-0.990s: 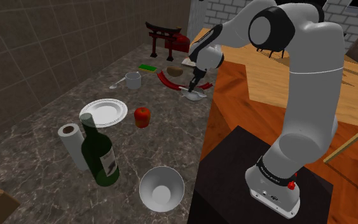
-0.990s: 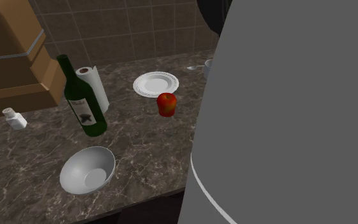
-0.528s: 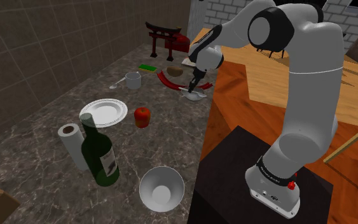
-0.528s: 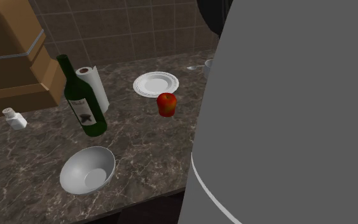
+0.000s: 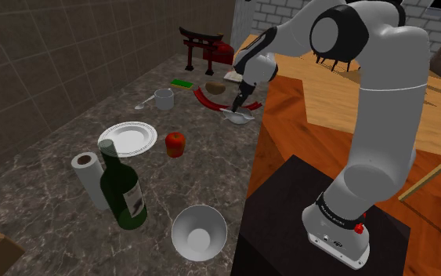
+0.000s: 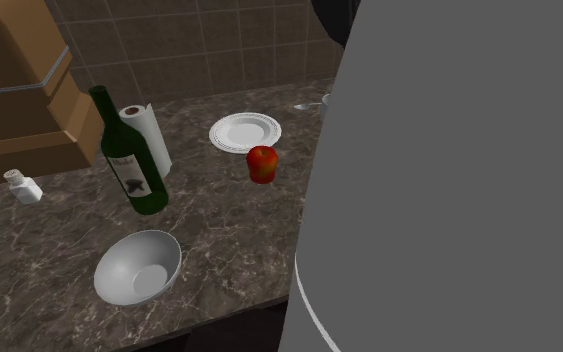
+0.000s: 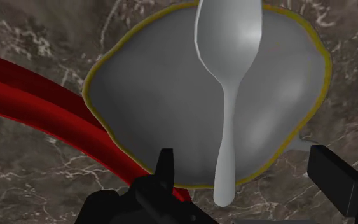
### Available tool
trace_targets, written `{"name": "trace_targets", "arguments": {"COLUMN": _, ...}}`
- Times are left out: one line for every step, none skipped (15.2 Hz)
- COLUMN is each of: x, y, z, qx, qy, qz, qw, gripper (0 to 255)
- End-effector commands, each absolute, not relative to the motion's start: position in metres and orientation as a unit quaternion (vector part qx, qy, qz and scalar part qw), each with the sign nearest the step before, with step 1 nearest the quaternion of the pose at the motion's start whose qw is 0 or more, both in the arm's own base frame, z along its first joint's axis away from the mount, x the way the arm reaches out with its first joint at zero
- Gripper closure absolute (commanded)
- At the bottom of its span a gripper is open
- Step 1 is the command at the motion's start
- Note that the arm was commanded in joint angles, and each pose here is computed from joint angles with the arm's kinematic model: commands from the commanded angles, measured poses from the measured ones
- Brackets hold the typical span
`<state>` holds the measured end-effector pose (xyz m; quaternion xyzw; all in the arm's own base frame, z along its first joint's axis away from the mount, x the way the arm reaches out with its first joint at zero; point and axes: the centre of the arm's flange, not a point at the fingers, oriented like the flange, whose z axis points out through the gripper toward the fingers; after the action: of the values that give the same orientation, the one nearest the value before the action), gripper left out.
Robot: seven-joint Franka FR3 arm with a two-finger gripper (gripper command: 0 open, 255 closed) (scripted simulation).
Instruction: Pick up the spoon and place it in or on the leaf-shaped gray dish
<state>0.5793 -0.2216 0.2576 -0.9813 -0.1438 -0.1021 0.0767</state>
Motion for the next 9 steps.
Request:
{"name": "trace_targets", "arguments": {"x": 0.577, "y": -0.227, "z": 0.281, "qx": -0.981, "qy": -0.144, "qz": -0.102, "qw": 0.077, "gripper": 0}}
{"name": "trace_targets", "arguments": {"x": 0.575, "y": -0.229, "z": 0.291, "qx": -0.981, "qy": -0.144, "qz": -0.102, "qw": 0.077, "gripper": 0}}
{"name": "trace_targets", "arguments": {"x": 0.575, "y": -0.229, "z": 0.291, "qx": -0.981, "qy": -0.144, "qz": -0.102, "qw": 0.077, "gripper": 0}}
{"name": "trace_targets", "arguments": {"x": 0.575, "y": -0.229, "z": 0.291, "qx": -0.981, "qy": -0.144, "qz": -0.102, "qw": 0.077, "gripper": 0}}
{"name": "trace_targets", "arguments": {"x": 0.575, "y": -0.229, "z": 0.291, "qx": -0.981, "qy": -0.144, "qz": -0.102, "qw": 0.077, "gripper": 0}}
{"name": "trace_targets", "arguments": {"x": 0.575, "y": -0.229, "z": 0.291, "qx": -0.981, "qy": -0.144, "qz": -0.102, "qw": 0.077, "gripper": 0}}
{"name": "trace_targets", "arguments": {"x": 0.575, "y": -0.229, "z": 0.291, "qx": -0.981, "qy": -0.144, "qz": -0.102, "qw": 0.077, "gripper": 0}}
{"name": "trace_targets", "arguments": {"x": 0.575, "y": -0.229, "z": 0.291, "qx": -0.981, "qy": -0.144, "qz": -0.102, "qw": 0.077, "gripper": 0}}
{"name": "trace_targets", "arguments": {"x": 0.575, "y": -0.229, "z": 0.291, "qx": -0.981, "qy": -0.144, "qz": -0.102, "qw": 0.077, "gripper": 0}}
